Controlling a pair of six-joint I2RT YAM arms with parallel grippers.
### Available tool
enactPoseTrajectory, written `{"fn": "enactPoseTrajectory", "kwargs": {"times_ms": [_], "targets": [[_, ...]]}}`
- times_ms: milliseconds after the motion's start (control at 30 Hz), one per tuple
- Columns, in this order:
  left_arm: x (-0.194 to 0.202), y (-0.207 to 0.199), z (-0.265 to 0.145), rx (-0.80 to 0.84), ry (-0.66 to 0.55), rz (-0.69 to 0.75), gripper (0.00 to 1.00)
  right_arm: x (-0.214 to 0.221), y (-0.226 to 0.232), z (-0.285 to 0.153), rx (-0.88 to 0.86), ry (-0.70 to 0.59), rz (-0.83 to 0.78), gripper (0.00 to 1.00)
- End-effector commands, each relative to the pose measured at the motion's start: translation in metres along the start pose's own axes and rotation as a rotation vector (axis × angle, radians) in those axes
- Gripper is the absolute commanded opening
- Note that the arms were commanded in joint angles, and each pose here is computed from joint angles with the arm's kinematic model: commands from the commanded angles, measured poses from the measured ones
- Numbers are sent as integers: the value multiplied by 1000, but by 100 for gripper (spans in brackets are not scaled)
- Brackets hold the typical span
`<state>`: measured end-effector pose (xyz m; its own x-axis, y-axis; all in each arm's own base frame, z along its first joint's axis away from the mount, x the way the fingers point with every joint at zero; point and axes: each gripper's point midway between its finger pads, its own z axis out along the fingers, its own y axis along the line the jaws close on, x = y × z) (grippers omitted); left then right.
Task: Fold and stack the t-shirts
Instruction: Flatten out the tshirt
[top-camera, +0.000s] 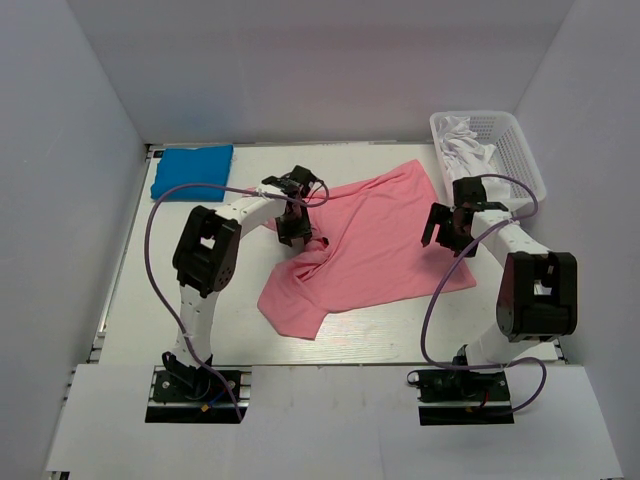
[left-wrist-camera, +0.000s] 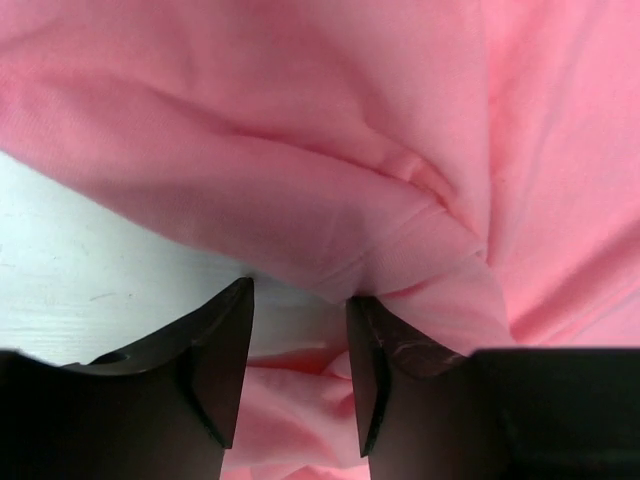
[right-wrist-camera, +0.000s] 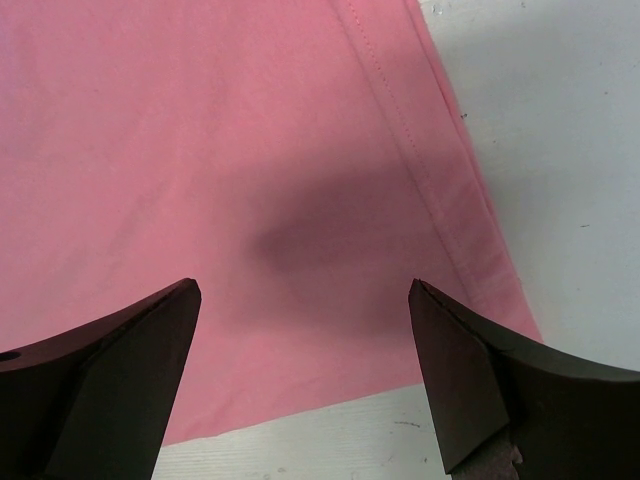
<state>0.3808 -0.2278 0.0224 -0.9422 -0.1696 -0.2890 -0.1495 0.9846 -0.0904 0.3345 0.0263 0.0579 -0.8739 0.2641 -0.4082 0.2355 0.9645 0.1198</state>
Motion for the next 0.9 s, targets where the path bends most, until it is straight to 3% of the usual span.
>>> {"fn": "enactPoseTrajectory", "kwargs": {"times_ms": [0,133,200,300,600,867], "targets": [[-15,-6,-8,51,-55,-10,51,-13,2,-4,-1,-30,-5,90],[-26,-1,-7,30,-97,-32,43,-13,2,-1,-1,-25,-23,90],[-41,0,-9,26,-141,-48,33,-12,3,0,-7,-20,-4,90],[-56,5,-13,-8,-165,-61,2,-9,1,4,1,-6,-8,90],[-84,57,-48,-149,-270,-97,0,11,-4,20,23,66,2,89],[-92,89,-44,-172,-224,13,0,32,-11,39,61,147,9,89]]}}
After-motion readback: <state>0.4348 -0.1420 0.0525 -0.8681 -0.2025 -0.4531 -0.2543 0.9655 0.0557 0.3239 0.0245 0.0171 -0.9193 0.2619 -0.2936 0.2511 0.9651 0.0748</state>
